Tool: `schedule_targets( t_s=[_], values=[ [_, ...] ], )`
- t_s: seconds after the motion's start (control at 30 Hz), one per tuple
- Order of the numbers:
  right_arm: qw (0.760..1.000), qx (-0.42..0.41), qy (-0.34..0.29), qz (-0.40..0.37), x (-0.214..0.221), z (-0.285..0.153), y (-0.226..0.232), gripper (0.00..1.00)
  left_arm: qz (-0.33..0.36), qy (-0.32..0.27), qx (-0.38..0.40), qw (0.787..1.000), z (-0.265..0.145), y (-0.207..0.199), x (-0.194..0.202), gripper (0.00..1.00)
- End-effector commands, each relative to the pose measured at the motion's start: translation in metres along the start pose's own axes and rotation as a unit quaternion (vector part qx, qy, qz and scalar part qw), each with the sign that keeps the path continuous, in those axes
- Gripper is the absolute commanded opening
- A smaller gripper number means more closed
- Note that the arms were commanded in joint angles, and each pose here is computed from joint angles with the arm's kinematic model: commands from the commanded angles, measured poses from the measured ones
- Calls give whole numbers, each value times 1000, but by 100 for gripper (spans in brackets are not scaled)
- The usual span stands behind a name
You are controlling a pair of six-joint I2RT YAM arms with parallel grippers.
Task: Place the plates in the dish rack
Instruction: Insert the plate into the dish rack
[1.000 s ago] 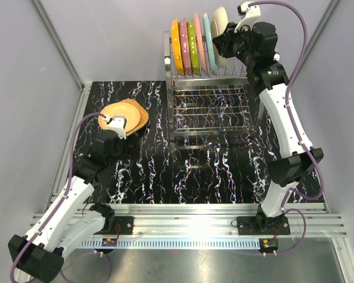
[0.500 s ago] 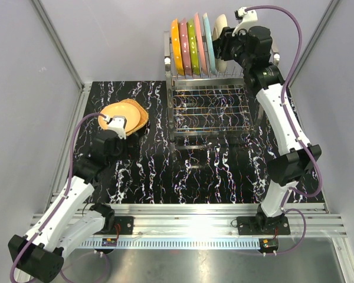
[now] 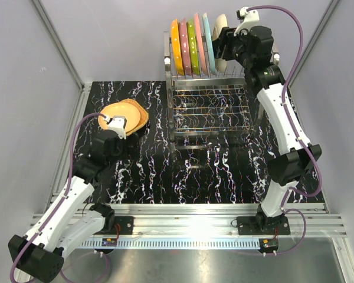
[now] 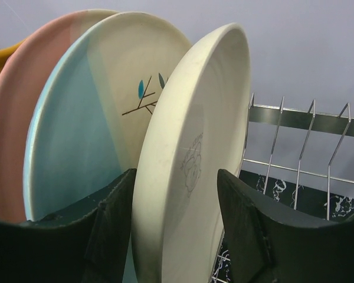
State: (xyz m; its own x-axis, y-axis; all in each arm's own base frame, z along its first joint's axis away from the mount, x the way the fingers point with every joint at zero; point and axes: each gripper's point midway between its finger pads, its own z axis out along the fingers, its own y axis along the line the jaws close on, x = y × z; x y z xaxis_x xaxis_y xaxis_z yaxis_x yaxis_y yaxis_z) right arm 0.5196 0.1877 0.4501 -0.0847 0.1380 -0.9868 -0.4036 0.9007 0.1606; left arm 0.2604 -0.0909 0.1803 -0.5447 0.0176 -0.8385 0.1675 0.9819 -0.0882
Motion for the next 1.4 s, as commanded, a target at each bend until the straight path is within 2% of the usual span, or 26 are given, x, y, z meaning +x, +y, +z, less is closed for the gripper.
schedule_targets(
  t_s=[0.0, 0.47, 0.67, 0.77, 0.93, 1.37],
  values=[
    [998, -24, -49, 0, -47, -23, 17, 64, 2, -26, 2, 1000, -2, -1, -13, 99],
    [994, -58, -90, 5, -92, -62, 39, 69, 0, -28, 4, 1000, -3, -2, -14, 99],
    [994, -54, -99, 5, -98, -73, 40, 67, 0, -27, 5, 1000, -2, -2, -13, 99],
    [995, -57, -87, 7, -90, -69, 40, 61, 0, -27, 5, 1000, -3, -2, -13, 99],
    [996, -46, -75, 11, -76, -62, 34, 58, 1, -27, 5, 1000, -3, -2, -13, 99],
    [998, -36, -52, 20, -54, -46, 26, 56, 0, -28, 7, 1000, -3, -3, -13, 99]
  ],
)
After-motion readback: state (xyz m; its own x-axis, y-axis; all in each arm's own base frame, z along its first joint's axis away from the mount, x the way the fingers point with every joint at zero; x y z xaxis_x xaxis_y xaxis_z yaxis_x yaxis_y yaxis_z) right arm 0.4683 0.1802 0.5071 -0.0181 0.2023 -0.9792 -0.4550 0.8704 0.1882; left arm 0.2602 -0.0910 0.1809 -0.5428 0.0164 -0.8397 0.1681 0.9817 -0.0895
